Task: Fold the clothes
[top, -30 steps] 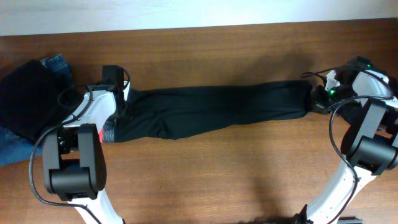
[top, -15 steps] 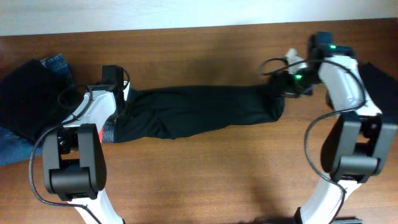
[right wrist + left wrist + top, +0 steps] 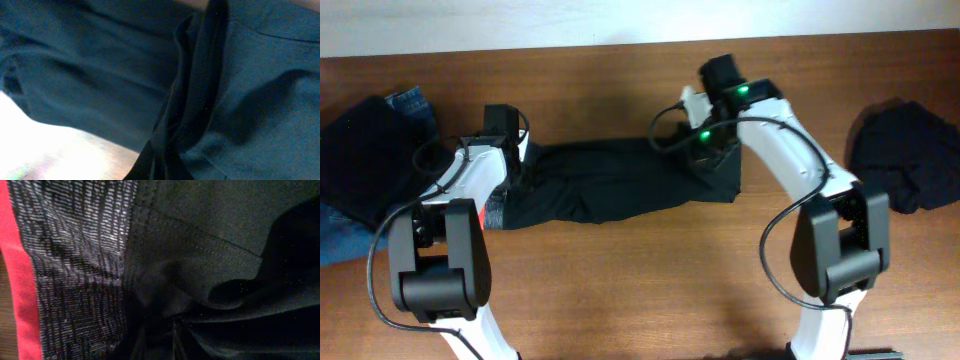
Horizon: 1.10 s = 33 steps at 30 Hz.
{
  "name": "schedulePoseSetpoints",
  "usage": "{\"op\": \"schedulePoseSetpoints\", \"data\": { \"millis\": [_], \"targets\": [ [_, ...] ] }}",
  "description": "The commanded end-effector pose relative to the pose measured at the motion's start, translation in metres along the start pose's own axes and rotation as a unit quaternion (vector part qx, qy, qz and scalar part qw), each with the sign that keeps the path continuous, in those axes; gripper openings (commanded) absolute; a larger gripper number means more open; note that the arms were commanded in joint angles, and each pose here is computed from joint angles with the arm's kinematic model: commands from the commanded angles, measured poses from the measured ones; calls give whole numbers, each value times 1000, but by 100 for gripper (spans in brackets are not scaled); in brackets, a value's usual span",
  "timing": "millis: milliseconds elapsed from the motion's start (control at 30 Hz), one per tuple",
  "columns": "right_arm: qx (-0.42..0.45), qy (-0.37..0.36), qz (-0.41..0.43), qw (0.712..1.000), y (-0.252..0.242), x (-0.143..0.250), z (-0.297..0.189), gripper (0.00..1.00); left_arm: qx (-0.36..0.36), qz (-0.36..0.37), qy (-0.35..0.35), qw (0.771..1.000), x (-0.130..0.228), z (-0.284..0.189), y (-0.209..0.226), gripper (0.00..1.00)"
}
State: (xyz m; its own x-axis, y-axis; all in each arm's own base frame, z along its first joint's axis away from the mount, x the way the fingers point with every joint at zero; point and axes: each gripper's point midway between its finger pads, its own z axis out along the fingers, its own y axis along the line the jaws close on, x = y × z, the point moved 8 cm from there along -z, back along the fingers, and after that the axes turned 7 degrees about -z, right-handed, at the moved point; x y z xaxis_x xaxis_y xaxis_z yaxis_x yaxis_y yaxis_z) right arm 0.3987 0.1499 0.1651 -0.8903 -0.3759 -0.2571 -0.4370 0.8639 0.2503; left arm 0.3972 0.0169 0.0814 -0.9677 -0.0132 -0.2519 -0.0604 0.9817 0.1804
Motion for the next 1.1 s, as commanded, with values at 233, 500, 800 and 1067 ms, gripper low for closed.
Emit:
{"op": "schedulePoseSetpoints", "data": {
  "millis": [233, 500, 800, 1067],
  "targets": [
    [0, 56, -39, 998, 41, 6, 44, 4, 19, -6, 8, 1000, 3, 6, -4, 19],
    [-3, 80, -43, 996, 49, 13, 50, 4, 19, -6, 6, 1000, 2, 6, -4, 20],
    [-2, 107, -36, 994, 46, 21, 57, 5, 19, -6, 5, 1000, 2, 6, -4, 19],
    [-7, 107, -41, 993, 46, 21, 62, 34, 19, -7, 4, 1000, 2, 6, -4, 20]
  ]
}}
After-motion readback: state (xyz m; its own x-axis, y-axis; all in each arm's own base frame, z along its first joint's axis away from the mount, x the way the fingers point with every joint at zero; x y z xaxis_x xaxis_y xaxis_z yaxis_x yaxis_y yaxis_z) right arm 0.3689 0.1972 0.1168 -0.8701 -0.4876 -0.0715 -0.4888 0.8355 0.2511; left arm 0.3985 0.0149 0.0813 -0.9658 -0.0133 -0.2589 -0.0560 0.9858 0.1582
